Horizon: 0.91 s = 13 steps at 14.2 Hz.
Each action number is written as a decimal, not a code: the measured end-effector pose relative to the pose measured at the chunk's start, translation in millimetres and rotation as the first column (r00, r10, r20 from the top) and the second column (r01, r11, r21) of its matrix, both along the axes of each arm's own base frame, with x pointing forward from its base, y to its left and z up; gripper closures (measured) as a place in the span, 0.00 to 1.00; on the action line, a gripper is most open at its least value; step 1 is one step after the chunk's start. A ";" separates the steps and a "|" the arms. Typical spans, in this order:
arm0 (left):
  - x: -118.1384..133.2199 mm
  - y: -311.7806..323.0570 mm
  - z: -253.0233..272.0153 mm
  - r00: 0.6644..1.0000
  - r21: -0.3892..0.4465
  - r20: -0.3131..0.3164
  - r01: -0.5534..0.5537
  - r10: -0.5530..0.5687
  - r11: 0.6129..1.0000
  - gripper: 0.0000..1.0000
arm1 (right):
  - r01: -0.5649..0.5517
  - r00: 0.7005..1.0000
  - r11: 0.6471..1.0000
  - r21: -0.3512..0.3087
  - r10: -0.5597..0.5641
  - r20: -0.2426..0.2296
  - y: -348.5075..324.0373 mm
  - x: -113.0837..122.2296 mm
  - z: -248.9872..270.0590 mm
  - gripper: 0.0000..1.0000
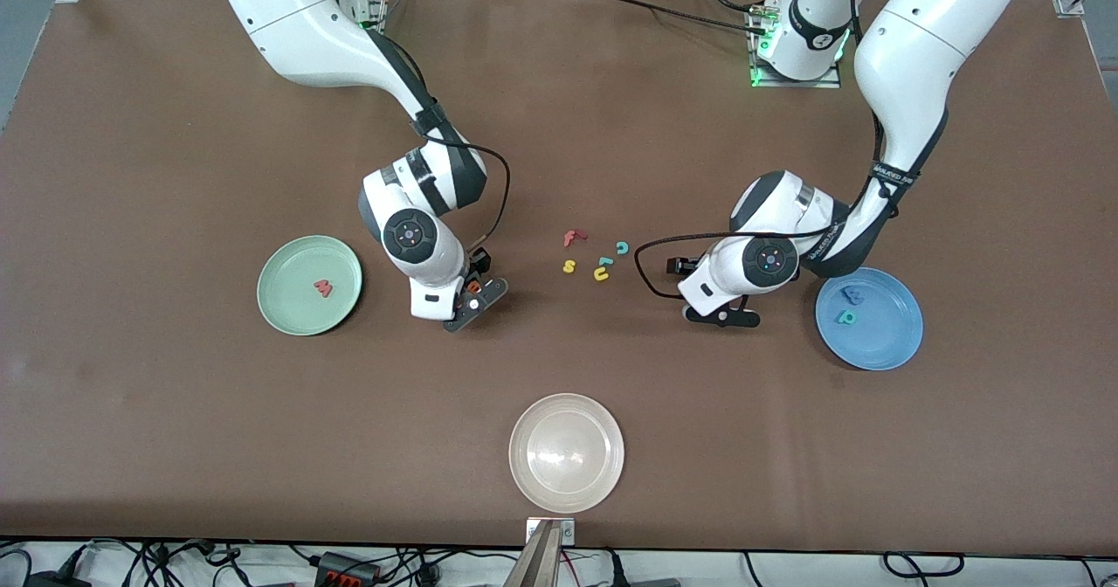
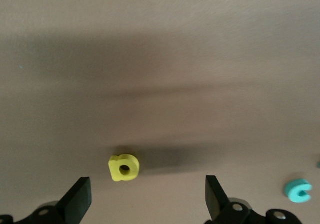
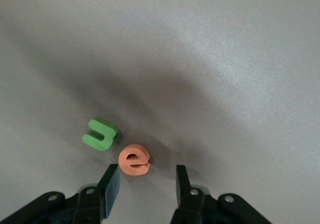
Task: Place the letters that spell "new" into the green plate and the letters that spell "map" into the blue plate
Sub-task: 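Grasp orange e with the right gripper while the left gripper grasps yellow a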
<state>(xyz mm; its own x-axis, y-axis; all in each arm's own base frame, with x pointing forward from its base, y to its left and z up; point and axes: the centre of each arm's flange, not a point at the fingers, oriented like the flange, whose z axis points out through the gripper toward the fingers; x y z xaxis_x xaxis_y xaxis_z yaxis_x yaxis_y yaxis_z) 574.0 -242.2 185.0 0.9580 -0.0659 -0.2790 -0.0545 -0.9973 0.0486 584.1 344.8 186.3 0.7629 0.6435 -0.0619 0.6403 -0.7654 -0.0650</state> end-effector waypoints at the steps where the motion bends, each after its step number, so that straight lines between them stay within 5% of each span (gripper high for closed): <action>1: -1.6 5.9 -5.0 1.000 0.011 0.001 0.006 -0.006 1.000 0.00 | -0.001 1.000 1.000 -0.001 0.001 -0.001 0.2 -0.4 -1.3 0.46; 4: -3.2 15.4 -11.4 1.000 0.032 0.002 0.017 -0.017 0.999 0.14 | -0.007 1.000 1.000 -0.002 0.007 -0.001 3.3 -2.3 -3.0 0.46; 8: -4.0 15.9 -13.0 1.000 0.035 0.000 0.021 -0.021 0.999 0.58 | -0.015 1.000 1.000 0.001 0.015 0.005 8.2 -4.7 -4.9 0.46; 13: -3.7 18.4 -17.6 1.000 0.033 -0.001 0.015 -0.015 0.999 0.71 | -0.017 1.000 1.000 0.002 0.017 0.012 7.8 -4.0 -10.4 0.52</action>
